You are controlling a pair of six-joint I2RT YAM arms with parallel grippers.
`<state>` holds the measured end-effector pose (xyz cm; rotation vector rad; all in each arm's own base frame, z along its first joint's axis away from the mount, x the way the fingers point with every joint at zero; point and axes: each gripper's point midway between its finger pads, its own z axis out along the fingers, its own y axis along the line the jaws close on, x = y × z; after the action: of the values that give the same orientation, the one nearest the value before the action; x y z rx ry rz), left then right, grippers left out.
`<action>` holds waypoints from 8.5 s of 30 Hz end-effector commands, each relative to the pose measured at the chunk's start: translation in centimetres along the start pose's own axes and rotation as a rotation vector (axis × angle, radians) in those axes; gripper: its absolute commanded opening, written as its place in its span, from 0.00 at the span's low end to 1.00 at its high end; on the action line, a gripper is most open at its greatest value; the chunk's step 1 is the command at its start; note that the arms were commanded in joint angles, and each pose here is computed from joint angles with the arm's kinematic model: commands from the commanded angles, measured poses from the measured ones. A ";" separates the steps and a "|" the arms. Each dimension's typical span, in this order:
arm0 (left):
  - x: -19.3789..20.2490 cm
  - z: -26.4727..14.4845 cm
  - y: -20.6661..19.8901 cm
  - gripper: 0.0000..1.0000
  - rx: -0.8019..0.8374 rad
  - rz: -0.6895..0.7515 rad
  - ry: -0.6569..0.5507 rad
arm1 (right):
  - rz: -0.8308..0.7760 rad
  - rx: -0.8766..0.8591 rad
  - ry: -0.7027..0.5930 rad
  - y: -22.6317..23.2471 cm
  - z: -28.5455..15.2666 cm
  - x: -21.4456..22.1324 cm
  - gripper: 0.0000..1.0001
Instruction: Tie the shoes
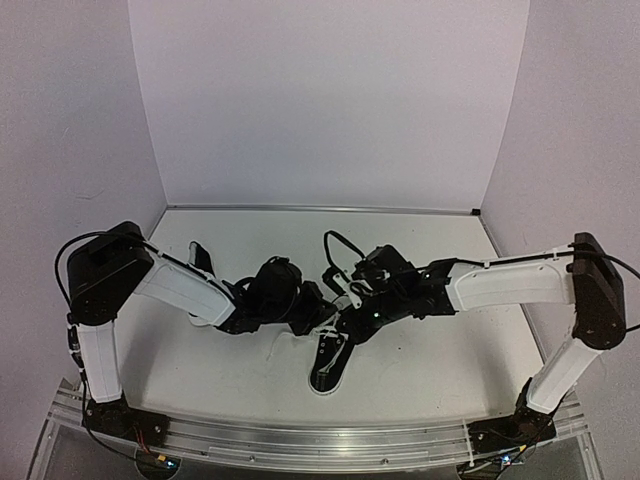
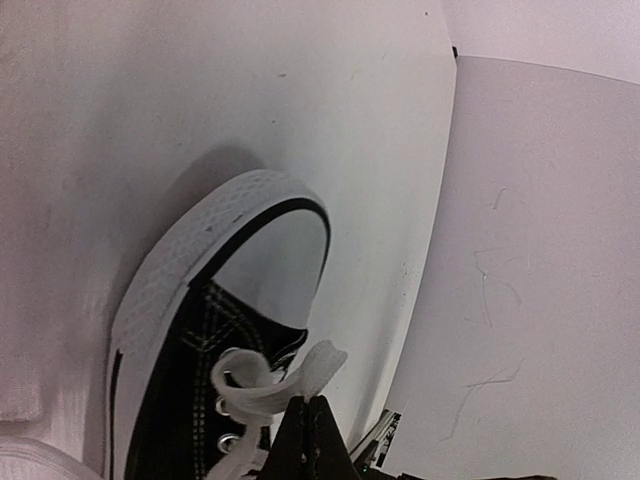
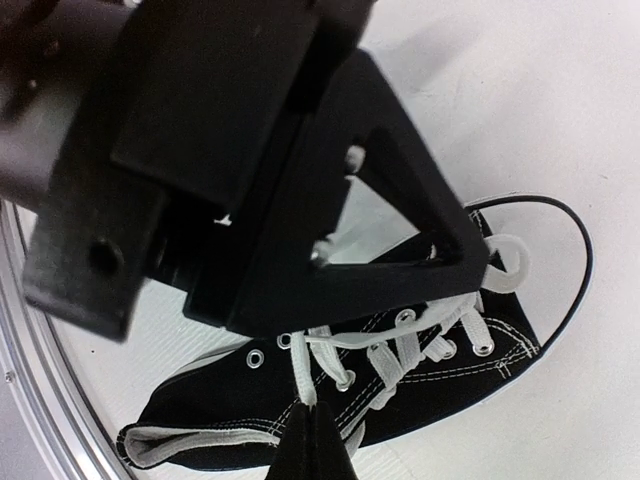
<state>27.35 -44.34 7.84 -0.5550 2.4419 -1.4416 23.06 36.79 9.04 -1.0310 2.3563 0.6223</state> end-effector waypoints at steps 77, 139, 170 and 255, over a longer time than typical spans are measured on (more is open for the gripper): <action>4.0 -2.5 0.9 0.00 0.175 -0.252 0.178 | 0.499 0.066 -0.265 0.4 3.8 1.0 0.28; -0.4 -15.7 -18.2 1.00 0.271 0.448 0.097 | 0.542 -0.009 -0.107 1.6 -1.5 6.5 0.00; -3.5 -11.5 6.2 0.71 -0.313 1.326 0.336 | 0.517 0.043 -0.055 1.0 -1.7 7.6 0.00; 5.3 -3.5 5.8 0.00 0.028 0.971 0.348 | 0.519 0.184 -0.105 -3.8 4.6 3.1 0.00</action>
<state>20.02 -39.03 1.83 0.8377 2.4210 -1.0542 23.22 32.71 1.91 -0.2861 2.6123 0.5152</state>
